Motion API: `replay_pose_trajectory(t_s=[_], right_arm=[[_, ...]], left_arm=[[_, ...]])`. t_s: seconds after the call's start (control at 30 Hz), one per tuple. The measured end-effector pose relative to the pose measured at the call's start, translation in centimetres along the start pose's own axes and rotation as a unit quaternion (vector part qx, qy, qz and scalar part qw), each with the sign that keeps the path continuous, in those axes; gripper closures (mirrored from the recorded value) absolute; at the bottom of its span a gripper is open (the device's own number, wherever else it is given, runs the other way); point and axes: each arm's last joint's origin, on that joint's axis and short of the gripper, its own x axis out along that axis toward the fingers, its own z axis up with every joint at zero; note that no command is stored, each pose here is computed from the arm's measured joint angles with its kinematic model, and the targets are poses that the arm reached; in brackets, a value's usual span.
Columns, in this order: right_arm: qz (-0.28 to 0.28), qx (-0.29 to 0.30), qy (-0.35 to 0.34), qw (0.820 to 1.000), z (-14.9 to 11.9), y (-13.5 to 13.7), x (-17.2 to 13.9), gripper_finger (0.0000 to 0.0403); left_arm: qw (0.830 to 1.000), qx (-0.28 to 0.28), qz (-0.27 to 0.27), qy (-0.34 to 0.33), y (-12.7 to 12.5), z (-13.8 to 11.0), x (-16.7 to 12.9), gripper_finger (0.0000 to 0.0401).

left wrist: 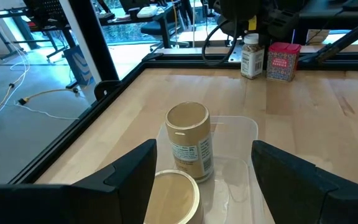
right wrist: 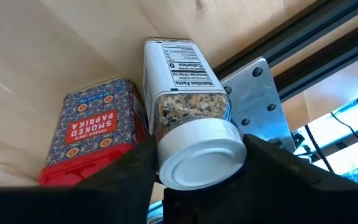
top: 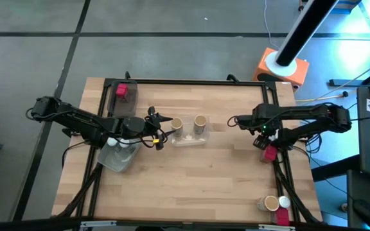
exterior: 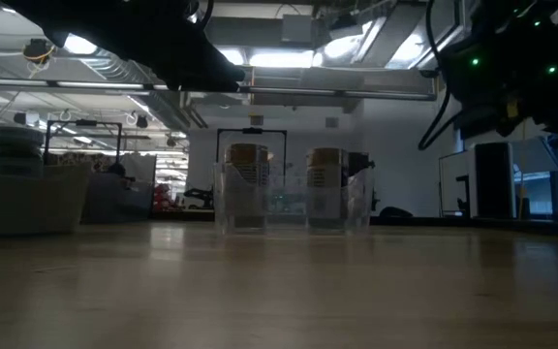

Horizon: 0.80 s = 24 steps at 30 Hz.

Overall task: Sort spices by type
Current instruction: Put the top white seasoning bottle into the gray bin

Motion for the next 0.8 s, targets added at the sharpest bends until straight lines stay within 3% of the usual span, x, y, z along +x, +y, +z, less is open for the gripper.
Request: replay_pose_trajectory(t_s=[0.07,0.37,0.8], right_arm=[[0.001,0.0,0.001,1.0,0.0,0.0,0.0,0.0194],[0.008,-0.003,-0.01,1.0,0.2,0.1,-0.2,0.0191],[0.062,-0.02,-0.105,0.992,1.4,0.8,-2.9,0.019]], left_arm=[[1.0,0.0,0.0,0.0,0.0,0.0,0.0,0.0156],[1.0,0.0,0.0,0.0,0.0,0.0,0.0,0.0156],[1.0,0.0,0.0,-0.001,0.0,0.0,0.0,0.0156]])
